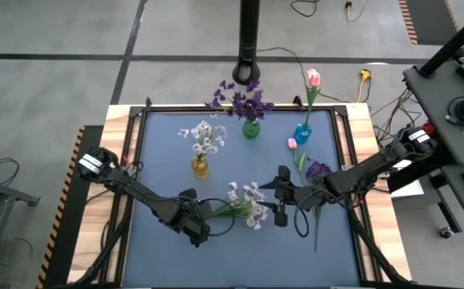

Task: Sort flowers into vase by color
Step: Put the bottom white flowers into the yellow vase

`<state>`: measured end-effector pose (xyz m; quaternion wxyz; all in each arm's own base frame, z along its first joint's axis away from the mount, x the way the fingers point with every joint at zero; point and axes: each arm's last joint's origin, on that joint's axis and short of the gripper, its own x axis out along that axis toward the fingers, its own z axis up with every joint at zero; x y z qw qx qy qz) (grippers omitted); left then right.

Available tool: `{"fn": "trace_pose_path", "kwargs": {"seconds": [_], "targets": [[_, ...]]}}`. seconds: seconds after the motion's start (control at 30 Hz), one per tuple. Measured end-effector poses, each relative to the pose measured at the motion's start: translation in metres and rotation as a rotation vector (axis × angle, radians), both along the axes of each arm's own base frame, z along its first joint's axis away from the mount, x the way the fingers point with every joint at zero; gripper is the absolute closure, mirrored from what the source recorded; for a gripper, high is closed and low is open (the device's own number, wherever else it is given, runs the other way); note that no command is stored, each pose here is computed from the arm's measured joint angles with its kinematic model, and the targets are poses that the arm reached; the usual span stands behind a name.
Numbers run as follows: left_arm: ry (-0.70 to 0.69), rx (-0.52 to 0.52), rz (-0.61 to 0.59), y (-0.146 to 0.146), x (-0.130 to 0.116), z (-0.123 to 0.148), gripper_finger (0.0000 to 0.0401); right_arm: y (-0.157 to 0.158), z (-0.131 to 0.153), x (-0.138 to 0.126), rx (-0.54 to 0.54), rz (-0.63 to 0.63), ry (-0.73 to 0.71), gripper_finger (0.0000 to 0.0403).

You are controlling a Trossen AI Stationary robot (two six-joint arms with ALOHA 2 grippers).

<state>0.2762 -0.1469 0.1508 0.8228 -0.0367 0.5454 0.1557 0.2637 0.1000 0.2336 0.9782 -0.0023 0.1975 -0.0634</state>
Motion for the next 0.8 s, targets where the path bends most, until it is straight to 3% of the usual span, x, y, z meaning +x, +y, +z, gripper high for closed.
{"fn": "trace_pose_path", "kwargs": {"seconds": [0.47, 0.8], "targets": [[0.012, -0.023, -0.002, 0.0, -0.002, -0.002, 0.0395, 0.0, 0.0, 0.0, 0.0, 0.0, 0.0, 0.0179], [-0.003, -0.027, -0.022, -0.002, 0.002, 0.007, 0.0399, 0.0, 0.0, 0.0, 0.001, 0.0, 0.0, 0.0179]]}}
